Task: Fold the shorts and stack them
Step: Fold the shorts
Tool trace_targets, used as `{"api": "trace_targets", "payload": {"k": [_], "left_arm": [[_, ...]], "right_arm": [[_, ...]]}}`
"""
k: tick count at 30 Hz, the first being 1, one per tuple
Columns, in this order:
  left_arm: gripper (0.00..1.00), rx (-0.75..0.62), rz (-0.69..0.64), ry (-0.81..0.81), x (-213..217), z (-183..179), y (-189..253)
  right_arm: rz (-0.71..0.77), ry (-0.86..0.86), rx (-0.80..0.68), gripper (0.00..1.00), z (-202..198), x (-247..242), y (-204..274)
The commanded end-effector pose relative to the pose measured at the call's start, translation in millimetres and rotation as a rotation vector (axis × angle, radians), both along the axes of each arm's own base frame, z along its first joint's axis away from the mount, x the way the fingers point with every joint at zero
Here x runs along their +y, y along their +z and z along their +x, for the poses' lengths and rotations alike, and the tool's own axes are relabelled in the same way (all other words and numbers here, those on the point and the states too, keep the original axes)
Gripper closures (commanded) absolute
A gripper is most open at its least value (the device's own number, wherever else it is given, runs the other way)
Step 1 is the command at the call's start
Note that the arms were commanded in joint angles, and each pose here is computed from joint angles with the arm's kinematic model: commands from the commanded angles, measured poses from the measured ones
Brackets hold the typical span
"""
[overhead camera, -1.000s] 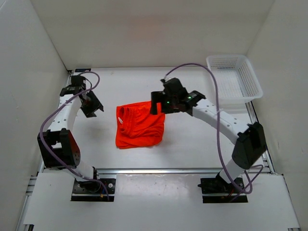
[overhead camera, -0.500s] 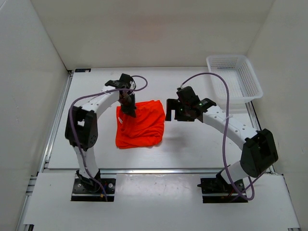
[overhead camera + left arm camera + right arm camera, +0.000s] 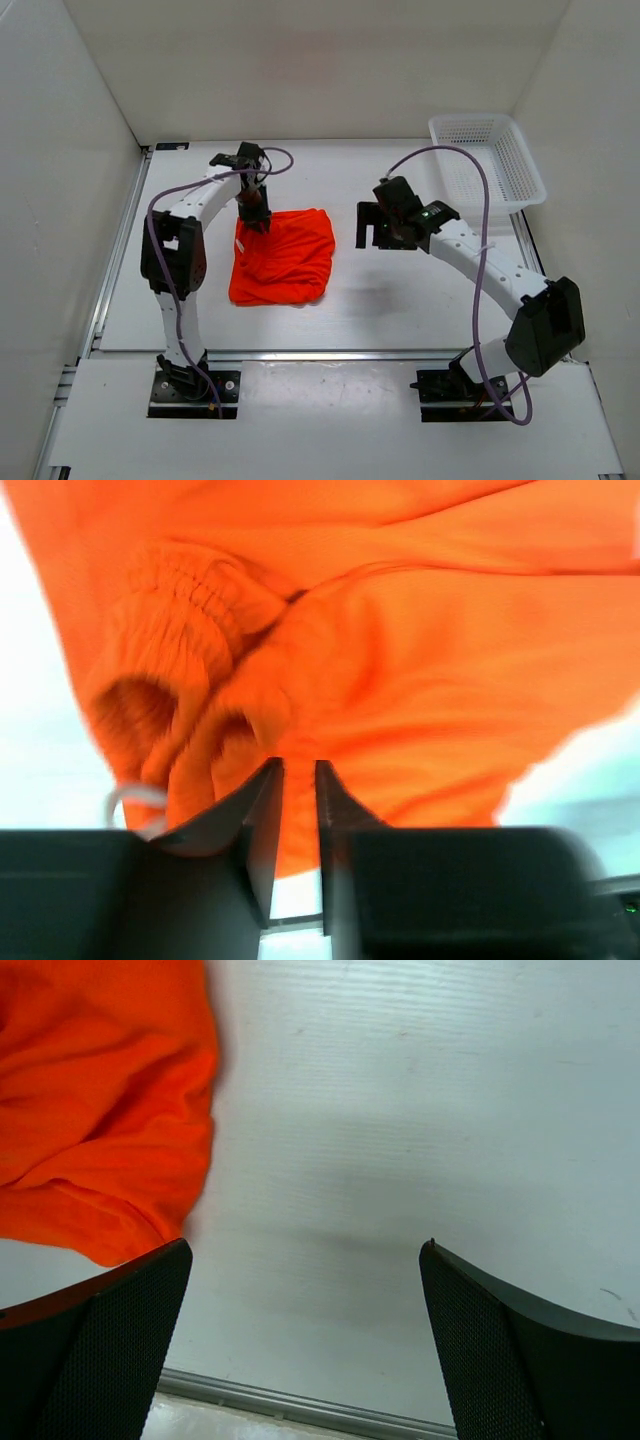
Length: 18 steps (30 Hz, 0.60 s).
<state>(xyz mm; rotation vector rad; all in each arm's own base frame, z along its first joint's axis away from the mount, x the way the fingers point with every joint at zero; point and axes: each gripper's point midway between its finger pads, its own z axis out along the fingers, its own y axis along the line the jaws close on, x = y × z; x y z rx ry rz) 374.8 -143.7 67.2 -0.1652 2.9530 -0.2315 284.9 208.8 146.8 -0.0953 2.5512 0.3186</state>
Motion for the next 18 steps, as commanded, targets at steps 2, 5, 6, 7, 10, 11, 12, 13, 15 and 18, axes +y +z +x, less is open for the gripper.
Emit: {"api": "trace_targets", "payload": {"k": [2,5,6,7,10,11,12,13,15,18], "left_arm": [[0.55,-0.233,-0.024,-0.03,8.7,8.9,110.5],[0.32,-0.332,-0.062,-0.019,22.4,4.5,158.2],[0.26,-0.368,-0.077,-0.004,32.4,5.0,172.5],[0.2,-0.419,-0.096,0.006,38.1,-3.4,192.9],[0.06,-0.494,-0.095,0.042,62.0,-16.3,213.1],[0.01,-0.551,-0.099,0.055,68.3,-26.4,230.1],[0.01,-0.562,-0.093,0.081,78.4,-30.6,230.6],[0.01,-0.603,-0.078,0.091,86.2,-40.2,241.9],[0.01,-0.605,-0.067,0.125,98.5,-50.3,239.6],[0.01,-0.651,-0.07,0.18,110.2,-63.7,249.8]], "right_arm": [[-0.055,-0.151,-0.141,0.01,16.7,-41.1,52.2],[-0.134,-0.33,-0.171,0.01,19.6,-82.4,58.1],[-0.153,-0.375,-0.169,0.01,17.8,-96.8,58.0],[-0.16,-0.408,-0.176,0.01,17.1,-105.4,61.0],[-0.201,-0.472,-0.184,0.01,11.8,-128.0,63.9],[-0.212,-0.49,-0.188,0.01,10.9,-134.8,63.2],[-0.231,-0.51,-0.208,0.01,9.1,-141.9,68.3],[-0.249,-0.531,-0.212,0.01,5.9,-150.5,68.8],[-0.277,-0.544,-0.216,0.01,1.7,-157.5,67.7],[-0.285,-0.544,-0.231,0.01,-2.6,-162.2,65.0]]}}
